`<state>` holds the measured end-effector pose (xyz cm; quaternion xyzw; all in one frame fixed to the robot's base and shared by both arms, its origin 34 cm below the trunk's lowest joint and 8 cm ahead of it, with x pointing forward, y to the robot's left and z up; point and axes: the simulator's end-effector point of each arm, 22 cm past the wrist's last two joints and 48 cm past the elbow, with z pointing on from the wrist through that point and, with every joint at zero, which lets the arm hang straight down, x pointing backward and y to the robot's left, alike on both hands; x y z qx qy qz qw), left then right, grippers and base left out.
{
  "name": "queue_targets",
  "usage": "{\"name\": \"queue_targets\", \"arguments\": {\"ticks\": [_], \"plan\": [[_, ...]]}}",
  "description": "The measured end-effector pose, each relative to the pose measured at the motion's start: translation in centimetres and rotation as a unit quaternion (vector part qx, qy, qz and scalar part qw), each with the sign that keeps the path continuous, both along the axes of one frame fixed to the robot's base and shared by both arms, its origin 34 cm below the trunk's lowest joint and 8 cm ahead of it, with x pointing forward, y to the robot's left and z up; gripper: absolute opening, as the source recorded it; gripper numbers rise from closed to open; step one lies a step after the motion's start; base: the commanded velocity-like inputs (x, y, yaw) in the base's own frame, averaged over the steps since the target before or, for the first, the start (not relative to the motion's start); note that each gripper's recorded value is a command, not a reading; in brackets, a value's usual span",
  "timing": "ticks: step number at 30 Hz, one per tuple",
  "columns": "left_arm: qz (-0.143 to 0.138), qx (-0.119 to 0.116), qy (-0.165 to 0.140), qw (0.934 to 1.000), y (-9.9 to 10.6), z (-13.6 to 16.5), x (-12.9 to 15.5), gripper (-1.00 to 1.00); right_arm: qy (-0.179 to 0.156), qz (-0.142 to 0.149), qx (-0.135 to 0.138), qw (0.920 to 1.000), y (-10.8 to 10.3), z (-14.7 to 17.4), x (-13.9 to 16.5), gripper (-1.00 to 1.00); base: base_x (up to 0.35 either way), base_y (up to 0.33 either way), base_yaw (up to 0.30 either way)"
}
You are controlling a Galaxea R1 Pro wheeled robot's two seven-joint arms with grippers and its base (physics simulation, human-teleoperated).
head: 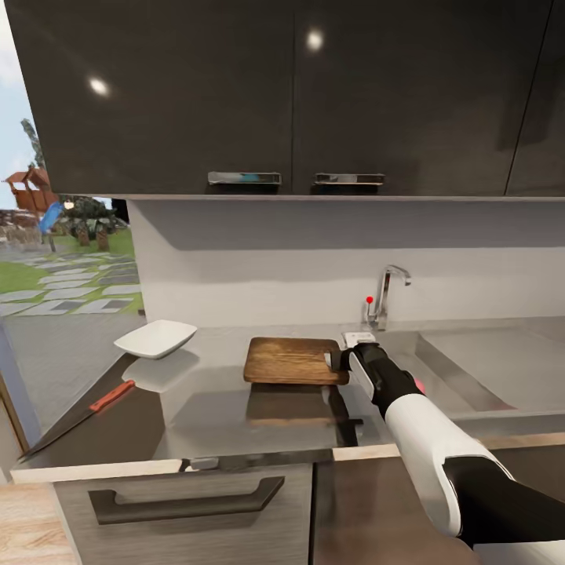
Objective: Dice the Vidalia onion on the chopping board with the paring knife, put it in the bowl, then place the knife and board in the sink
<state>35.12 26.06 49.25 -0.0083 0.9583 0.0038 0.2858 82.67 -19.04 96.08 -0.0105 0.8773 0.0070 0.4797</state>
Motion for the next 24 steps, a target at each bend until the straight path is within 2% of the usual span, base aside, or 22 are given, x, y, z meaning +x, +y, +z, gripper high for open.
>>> {"name": "queue_targets", "arguments": {"ticks": [13, 24], "plan": [[-0.001, -0.001, 0.0, 1.0, -0.2, 0.0, 0.0, 1.0, 0.002, 0.0, -0.001, 1.0, 0.0, -0.1, 0.0, -1.0, 0.0, 0.0, 0.0], [-0.001, -0.002, 0.001, 1.0, -0.2, 1.8, 0.0, 1.0, 0.008, 0.0, -0.002, 1.0, 0.0, 1.1, -0.1, -1.0, 0.0, 0.0, 0.0]]}}
